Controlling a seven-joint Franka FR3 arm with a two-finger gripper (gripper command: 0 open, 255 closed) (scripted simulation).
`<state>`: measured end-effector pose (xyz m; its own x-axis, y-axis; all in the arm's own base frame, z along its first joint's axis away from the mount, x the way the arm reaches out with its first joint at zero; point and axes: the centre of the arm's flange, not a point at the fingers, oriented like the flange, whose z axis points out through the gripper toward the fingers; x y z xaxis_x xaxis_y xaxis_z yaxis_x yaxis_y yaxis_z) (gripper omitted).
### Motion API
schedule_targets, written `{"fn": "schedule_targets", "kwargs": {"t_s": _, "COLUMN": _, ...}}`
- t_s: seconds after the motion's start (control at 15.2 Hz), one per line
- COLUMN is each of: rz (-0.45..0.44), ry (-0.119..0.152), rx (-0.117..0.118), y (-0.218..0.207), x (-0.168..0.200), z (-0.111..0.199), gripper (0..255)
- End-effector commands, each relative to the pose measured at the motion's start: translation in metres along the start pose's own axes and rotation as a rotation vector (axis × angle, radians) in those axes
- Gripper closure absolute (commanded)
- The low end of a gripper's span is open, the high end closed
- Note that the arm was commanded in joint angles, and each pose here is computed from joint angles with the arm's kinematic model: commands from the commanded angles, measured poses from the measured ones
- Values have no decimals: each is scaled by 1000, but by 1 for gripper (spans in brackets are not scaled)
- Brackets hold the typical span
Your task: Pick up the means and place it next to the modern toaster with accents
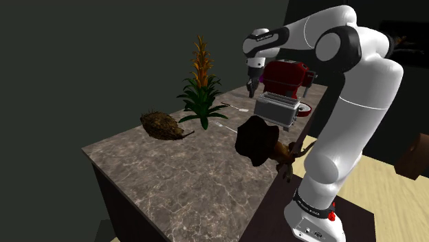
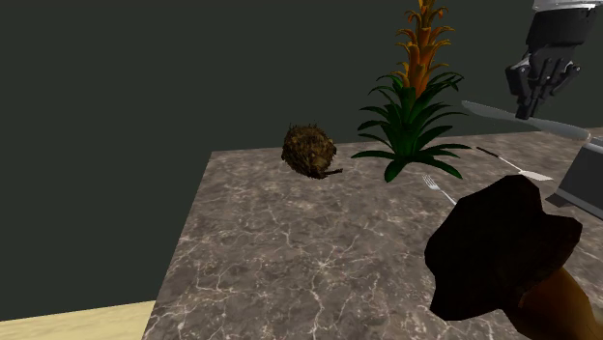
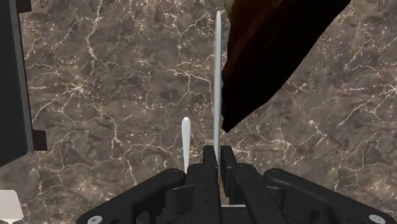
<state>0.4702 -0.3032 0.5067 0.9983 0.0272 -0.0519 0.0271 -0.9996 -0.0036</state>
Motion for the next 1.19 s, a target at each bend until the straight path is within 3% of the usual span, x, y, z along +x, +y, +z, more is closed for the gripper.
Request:
{"fn": "schedule_targets", "kwargs": {"t_s": 0.0, "rz": -2, "ry": 0, "rx": -1, "y": 27, "x": -2, "z": -1, "gripper": 255}}
{"fn": "schedule_targets", "kwargs": {"t_s": 0.4, "rz": -2, "ry": 0, "rx": -1, "y": 99, "x": -8, "z": -1, "gripper": 255}}
{"fn": "schedule_targets", "kwargs": {"t_s": 1.12, "rz": -2, "ry": 0, "rx": -1, "y": 99, "x": -5, "z": 57, "gripper": 255}}
